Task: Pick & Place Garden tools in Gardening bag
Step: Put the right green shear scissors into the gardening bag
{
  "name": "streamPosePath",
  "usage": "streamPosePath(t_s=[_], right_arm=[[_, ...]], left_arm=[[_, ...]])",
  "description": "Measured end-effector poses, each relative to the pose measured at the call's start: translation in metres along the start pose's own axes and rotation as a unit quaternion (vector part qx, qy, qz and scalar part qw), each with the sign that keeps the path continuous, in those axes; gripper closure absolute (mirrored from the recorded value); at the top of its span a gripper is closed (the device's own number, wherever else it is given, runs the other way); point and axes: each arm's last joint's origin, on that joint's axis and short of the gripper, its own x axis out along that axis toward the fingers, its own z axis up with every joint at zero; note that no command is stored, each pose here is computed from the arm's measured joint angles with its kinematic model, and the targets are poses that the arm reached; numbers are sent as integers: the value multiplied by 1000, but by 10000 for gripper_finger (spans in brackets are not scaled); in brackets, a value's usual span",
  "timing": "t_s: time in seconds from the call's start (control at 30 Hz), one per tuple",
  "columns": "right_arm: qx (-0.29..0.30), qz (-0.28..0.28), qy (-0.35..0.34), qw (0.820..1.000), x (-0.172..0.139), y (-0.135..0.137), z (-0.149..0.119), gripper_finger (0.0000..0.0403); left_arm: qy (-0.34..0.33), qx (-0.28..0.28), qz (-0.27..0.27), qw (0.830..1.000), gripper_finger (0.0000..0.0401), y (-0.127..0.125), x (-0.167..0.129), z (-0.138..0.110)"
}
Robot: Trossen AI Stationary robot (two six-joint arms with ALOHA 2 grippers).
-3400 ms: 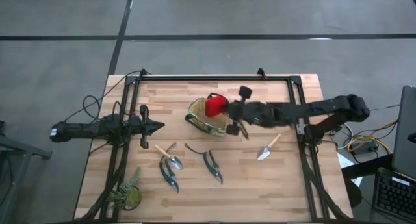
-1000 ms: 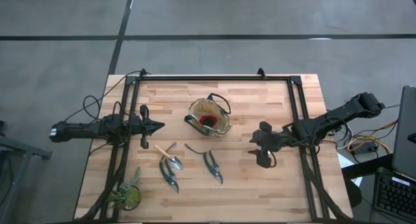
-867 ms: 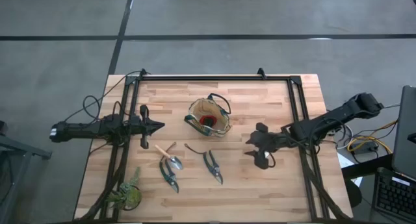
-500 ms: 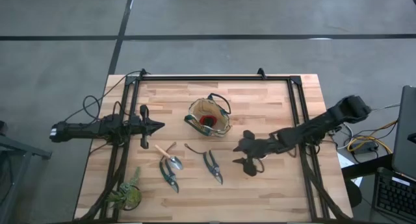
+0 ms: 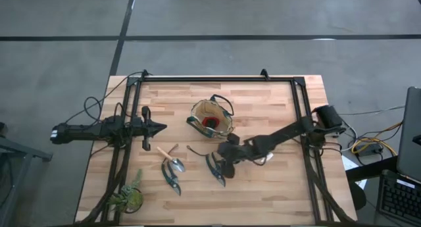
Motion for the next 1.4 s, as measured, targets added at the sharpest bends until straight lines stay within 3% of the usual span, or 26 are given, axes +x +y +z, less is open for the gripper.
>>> streamPosePath(t_s=[0.37, 0.57, 0.73, 1.07, 1.4], right_arm=[[-18, -35, 59, 997, 34, 5, 12, 179], [-26, -48, 82, 995, 38, 6, 12, 191], [-35, -46, 86, 995, 38, 6, 11, 233], [-82, -29, 94, 992, 36, 8, 10, 375], [-109, -5, 63, 992, 8, 18, 23, 394]], left_arm=[[0, 0, 0, 1000, 387, 0, 0, 0], [0, 0, 0, 1000, 387, 0, 0, 0], [1, 0, 0, 1000, 387, 0, 0, 0], [1, 0, 0, 1000, 387, 0, 0, 0], [1, 0, 0, 1000, 387, 0, 0, 0]])
